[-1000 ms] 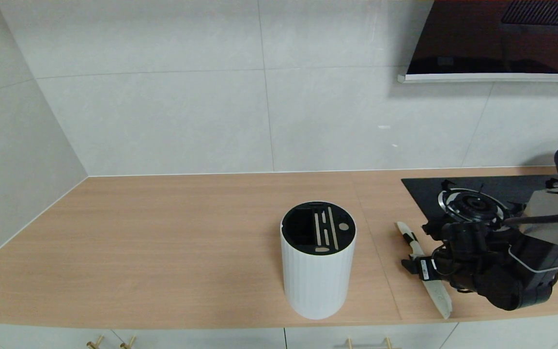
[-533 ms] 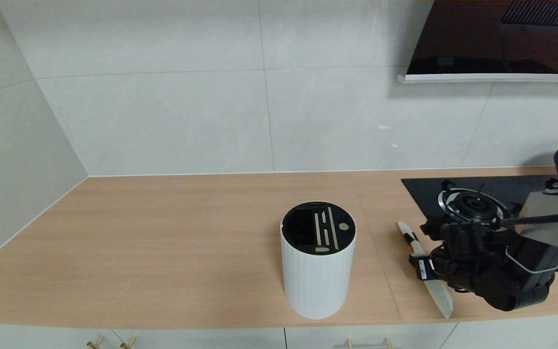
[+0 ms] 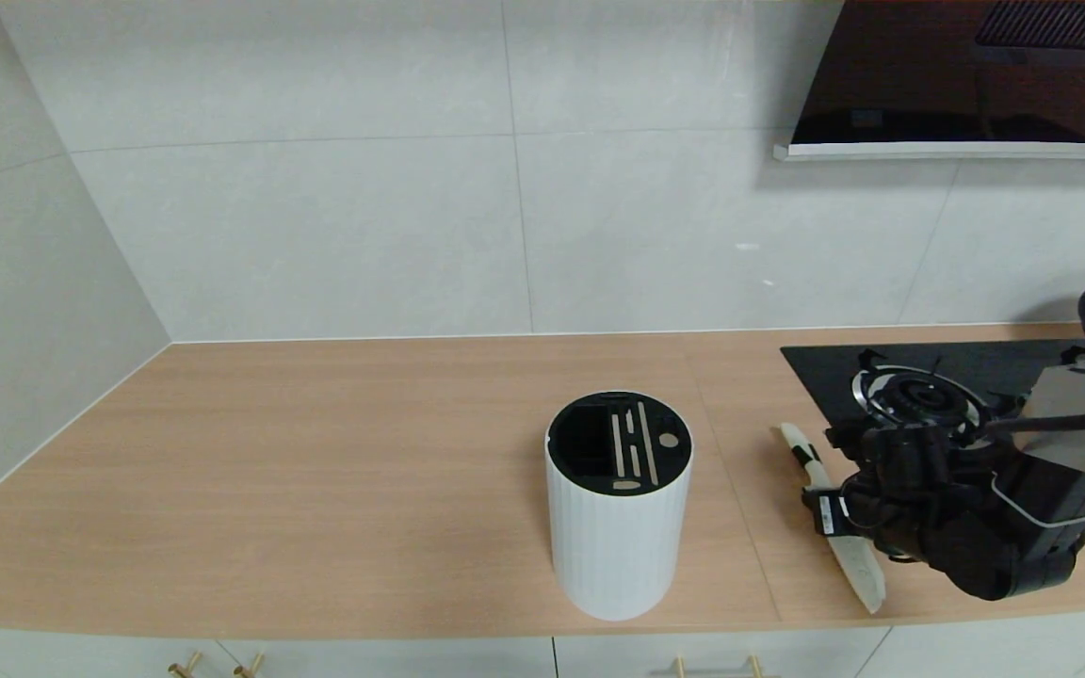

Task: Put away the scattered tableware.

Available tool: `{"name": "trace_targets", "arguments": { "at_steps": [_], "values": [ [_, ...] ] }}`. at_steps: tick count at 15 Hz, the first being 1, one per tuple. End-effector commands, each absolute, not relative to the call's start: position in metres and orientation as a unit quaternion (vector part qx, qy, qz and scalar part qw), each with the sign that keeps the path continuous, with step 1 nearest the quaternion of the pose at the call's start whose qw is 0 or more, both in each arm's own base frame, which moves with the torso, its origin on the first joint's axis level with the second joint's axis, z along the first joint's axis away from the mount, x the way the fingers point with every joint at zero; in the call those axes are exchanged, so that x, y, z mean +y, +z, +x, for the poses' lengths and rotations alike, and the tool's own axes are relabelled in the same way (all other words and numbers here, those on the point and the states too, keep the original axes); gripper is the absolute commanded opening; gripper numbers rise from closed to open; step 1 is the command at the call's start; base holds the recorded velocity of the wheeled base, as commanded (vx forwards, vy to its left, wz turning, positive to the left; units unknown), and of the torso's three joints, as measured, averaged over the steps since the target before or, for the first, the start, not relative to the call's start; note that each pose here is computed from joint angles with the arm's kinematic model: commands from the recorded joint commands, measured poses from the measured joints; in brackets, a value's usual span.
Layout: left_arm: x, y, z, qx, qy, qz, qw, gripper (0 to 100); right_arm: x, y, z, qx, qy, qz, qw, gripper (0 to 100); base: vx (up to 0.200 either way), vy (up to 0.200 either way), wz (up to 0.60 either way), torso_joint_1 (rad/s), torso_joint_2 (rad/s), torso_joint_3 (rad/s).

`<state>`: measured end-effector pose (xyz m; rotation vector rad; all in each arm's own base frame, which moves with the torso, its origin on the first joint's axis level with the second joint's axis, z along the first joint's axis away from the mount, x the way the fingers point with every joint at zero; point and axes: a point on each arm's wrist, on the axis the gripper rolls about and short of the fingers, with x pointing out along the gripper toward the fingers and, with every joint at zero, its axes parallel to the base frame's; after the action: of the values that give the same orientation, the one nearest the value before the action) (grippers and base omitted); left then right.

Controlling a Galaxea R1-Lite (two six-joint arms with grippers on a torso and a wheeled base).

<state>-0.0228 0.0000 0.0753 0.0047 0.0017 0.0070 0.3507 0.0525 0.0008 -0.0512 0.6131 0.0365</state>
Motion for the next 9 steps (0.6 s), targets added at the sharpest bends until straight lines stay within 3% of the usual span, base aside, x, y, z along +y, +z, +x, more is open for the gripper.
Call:
{"name": "trace_targets", "arguments": {
  "at_steps": [1, 9],
  "values": [
    [0.0, 0.075, -0.023, 0.001, 0.004, 0.002, 1.0, 100, 0.051, 0.05, 0.34, 0.247, 0.02, -0.015, 0.969, 0, 0.0, 0.0, 0.0, 0.0, 0.0, 0.0],
    [0.0, 0.075, -0.023, 0.001, 0.003, 0.008, 1.0, 100, 0.074, 0.144, 0.286, 0.13, 0.076, -0.005, 0.989, 0, 0.0, 0.0, 0.0, 0.0, 0.0, 0.0]
  ]
}}
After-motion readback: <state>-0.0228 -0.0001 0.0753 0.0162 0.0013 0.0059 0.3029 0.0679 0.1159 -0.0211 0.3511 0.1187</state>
